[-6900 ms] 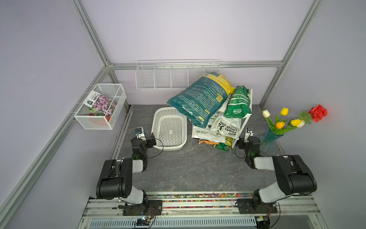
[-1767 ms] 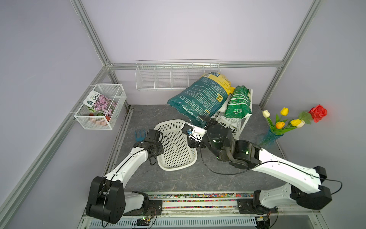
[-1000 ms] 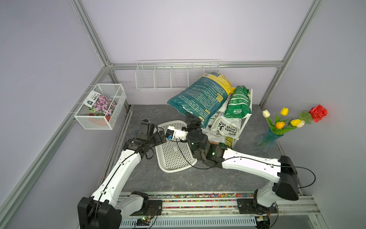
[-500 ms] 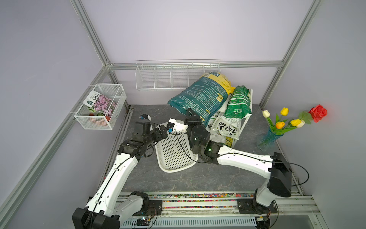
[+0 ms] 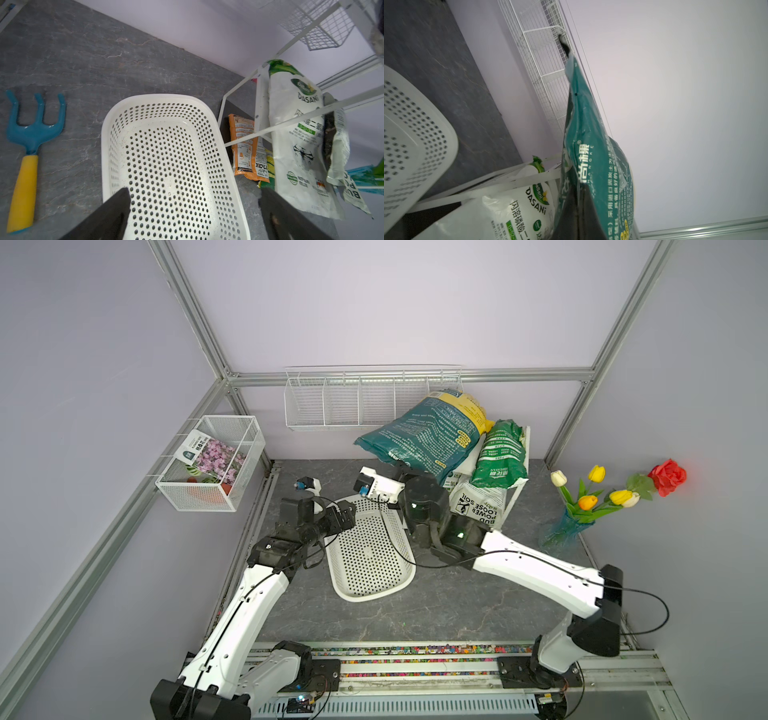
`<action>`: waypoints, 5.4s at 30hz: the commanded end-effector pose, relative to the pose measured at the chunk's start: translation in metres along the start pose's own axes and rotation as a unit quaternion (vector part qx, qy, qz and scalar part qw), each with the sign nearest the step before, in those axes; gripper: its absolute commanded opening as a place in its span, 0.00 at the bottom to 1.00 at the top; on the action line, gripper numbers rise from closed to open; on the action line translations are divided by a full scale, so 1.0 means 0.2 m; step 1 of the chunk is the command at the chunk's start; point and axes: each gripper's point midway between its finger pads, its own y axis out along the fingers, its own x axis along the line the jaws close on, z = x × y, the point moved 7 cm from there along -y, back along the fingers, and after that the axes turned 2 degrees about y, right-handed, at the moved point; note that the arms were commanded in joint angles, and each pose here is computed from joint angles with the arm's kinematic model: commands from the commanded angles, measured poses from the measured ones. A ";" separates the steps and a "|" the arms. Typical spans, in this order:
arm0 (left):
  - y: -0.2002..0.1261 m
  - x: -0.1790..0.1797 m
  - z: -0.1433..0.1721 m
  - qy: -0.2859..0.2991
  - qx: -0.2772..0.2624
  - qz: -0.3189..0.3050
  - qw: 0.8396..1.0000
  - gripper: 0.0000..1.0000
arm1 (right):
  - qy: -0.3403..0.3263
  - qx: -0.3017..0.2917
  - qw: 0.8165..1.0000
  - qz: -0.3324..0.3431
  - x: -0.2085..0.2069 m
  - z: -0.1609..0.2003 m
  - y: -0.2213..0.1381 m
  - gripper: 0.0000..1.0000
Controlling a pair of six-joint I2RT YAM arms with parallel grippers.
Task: Take down the fertilizer bag from the shelf
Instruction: Pick up the fertilizer bag from the shelf, then place the fertilizer bag in the storage box.
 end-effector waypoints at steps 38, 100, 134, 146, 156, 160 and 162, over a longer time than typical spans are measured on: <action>-0.07 -0.36 -0.22 0.147 -0.100 0.279 0.944 1.00 | 0.306 -0.279 0.905 -0.101 -1.13 -0.02 -0.67 0.00; 0.01 0.42 0.15 -0.019 -0.112 -0.157 0.981 1.00 | 0.454 -0.271 0.788 -0.316 -0.42 -0.14 -0.11 0.00; 0.08 0.54 0.50 -0.117 -0.046 -0.152 0.980 1.00 | 0.378 -0.266 0.832 -0.307 -0.08 -0.24 0.59 0.00; 0.15 0.48 0.42 -0.119 -0.011 -0.120 0.985 1.00 | 0.373 -0.220 0.838 -0.331 0.23 -0.14 0.81 0.00; 0.13 0.43 0.35 -0.104 -0.020 -0.098 0.990 0.99 | 0.397 -0.210 0.837 -0.312 0.26 -0.12 0.86 0.77; 0.15 0.41 0.34 -0.105 -0.014 -0.086 0.991 1.00 | 0.390 -0.216 0.841 -0.305 0.18 -0.13 0.78 0.89; 0.17 0.41 0.33 -0.107 -0.010 -0.083 0.991 1.00 | 0.386 -0.221 0.843 -0.302 0.13 -0.12 0.73 0.96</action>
